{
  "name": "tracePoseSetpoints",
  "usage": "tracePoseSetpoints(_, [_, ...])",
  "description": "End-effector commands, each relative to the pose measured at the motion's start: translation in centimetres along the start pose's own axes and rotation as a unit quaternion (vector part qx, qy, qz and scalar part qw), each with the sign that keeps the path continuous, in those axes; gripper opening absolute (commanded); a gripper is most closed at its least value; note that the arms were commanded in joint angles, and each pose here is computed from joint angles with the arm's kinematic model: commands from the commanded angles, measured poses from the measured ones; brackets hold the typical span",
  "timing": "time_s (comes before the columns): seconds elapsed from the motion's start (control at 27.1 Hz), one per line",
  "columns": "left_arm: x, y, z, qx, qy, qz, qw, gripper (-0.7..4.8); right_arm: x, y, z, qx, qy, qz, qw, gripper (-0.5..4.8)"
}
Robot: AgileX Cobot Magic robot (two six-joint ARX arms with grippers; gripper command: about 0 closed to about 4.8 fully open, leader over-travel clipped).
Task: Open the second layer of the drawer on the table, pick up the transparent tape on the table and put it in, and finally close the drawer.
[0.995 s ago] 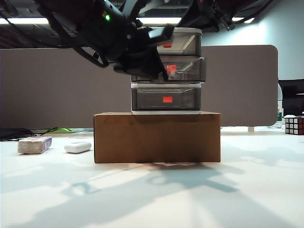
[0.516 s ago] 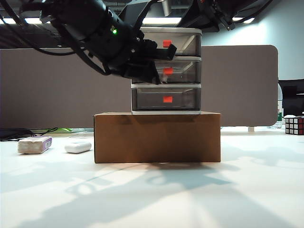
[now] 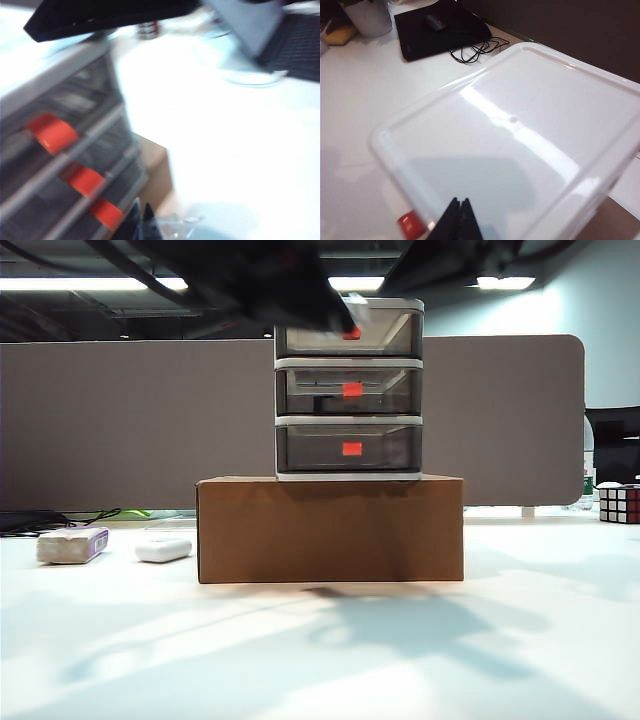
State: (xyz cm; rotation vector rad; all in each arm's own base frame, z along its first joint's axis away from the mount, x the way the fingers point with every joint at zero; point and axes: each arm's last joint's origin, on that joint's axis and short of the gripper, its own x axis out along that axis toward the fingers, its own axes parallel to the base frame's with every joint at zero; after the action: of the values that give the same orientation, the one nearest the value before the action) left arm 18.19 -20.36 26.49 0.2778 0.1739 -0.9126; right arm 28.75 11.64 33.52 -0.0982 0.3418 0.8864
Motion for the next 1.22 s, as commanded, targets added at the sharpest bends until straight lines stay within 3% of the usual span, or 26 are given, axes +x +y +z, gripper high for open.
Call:
tracePoseSetpoints(0.04, [-3.7, -0.3, 0.0, -0.003, 0.008, -0.016, 1.0, -0.05, -2.9, 1.5, 1.2, -0.042, -0.006, -0.017, 0.999, -0.05])
tracePoseSetpoints(0.22, [-10.6, -0.8, -0.8, -0.012, -0.007, 0.002, 1.0, -0.06, -7.4, 4.2, 1.1, -0.053, -0.009, -0.019, 0.998, -0.05])
tracePoseSetpoints(0.37, [-15.5, -1.2, -2.4, -0.049, -0.039, 0.038, 0.997, -0.06, -11.0, 6.5, -0.4, -0.059, -0.027, -0.026, 0.998, -0.05])
tracePoseSetpoints(0.52, [-19.9, -1.9, -4.9, -0.066, -0.095, 0.058, 0.992, -0.06, -15.1, 9.3, -3.8, -0.078, -0.062, -0.057, 0.993, -0.05])
tracePoseSetpoints(0.59, [-21.1, -2.3, -7.0, -0.082, -0.088, 0.055, 0.991, -0.06, -16.3, 10.4, -6.4, -0.088, -0.075, -0.071, 0.991, -0.05])
tracePoseSetpoints(0.7, [-20.7, -2.5, -7.8, -0.135, -0.044, 0.049, 0.989, -0.06, -17.0, 11.2, -9.3, -0.093, -0.085, -0.076, 0.989, -0.05])
tracePoseSetpoints(0.81, [-19.9, -2.4, -8.3, -0.123, -0.052, 0.07, 0.988, -0.06, -17.3, 12.0, -13.9, -0.099, -0.104, -0.095, 0.985, -0.05])
tracePoseSetpoints(0.96, [-19.2, -2.3, -8.4, -0.121, -0.085, 0.076, 0.986, -0.06, -16.9, 12.1, -17.1, -0.082, -0.131, -0.11, 0.982, -0.05])
tracePoseSetpoints(1.11, [-18.2, -2.3, -9.2, -0.116, -0.103, 0.092, 0.984, -0.06, -15.5, 11.5, -18.1, -0.07, -0.119, -0.103, 0.985, -0.05])
tracePoseSetpoints(1.22, [-17.4, -2.3, -9.9, -0.115, -0.107, 0.108, 0.982, -0.05, -14.9, 11.0, -18.5, -0.051, -0.138, -0.138, 0.979, -0.05])
